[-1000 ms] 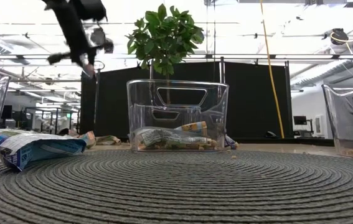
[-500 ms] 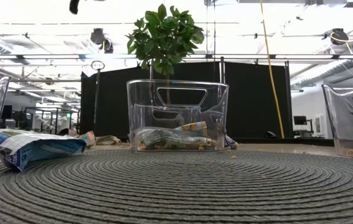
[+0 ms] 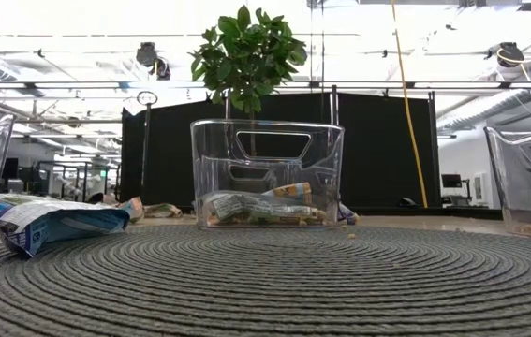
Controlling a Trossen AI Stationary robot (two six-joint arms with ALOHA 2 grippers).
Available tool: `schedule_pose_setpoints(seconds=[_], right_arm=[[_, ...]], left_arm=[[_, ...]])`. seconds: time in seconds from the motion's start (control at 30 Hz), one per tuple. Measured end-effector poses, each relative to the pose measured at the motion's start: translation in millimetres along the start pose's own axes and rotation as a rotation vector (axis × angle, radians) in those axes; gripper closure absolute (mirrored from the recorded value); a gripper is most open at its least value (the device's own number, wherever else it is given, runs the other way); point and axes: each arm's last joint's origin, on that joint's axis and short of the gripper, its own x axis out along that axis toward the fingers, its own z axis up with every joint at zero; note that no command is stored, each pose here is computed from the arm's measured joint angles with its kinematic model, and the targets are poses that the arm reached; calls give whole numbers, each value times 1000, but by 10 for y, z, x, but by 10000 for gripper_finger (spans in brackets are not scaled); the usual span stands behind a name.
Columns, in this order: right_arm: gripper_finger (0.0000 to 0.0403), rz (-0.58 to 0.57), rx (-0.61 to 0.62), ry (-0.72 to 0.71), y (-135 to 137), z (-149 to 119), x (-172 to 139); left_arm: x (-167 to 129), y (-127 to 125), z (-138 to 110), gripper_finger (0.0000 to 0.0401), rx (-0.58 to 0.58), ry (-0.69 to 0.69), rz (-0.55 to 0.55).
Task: Pick and place Granola Bars by type
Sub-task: Put the top red granola bar into the right transparent bin
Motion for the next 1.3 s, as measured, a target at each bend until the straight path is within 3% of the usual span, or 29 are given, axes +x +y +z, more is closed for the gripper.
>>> schedule_pose_setpoints(seconds=[0.4, 1.03, 1.3], right_arm=[[151, -43, 9, 11, 72, -135, 117], [151, -70, 8, 64, 142, -258, 163], [151, -75, 17, 93, 136, -299, 174]], left_arm=[[332, -459, -348, 387, 101, 88, -206], [541, -570, -530, 387, 87, 87, -165], [579, -558, -466, 387, 108, 64, -136]])
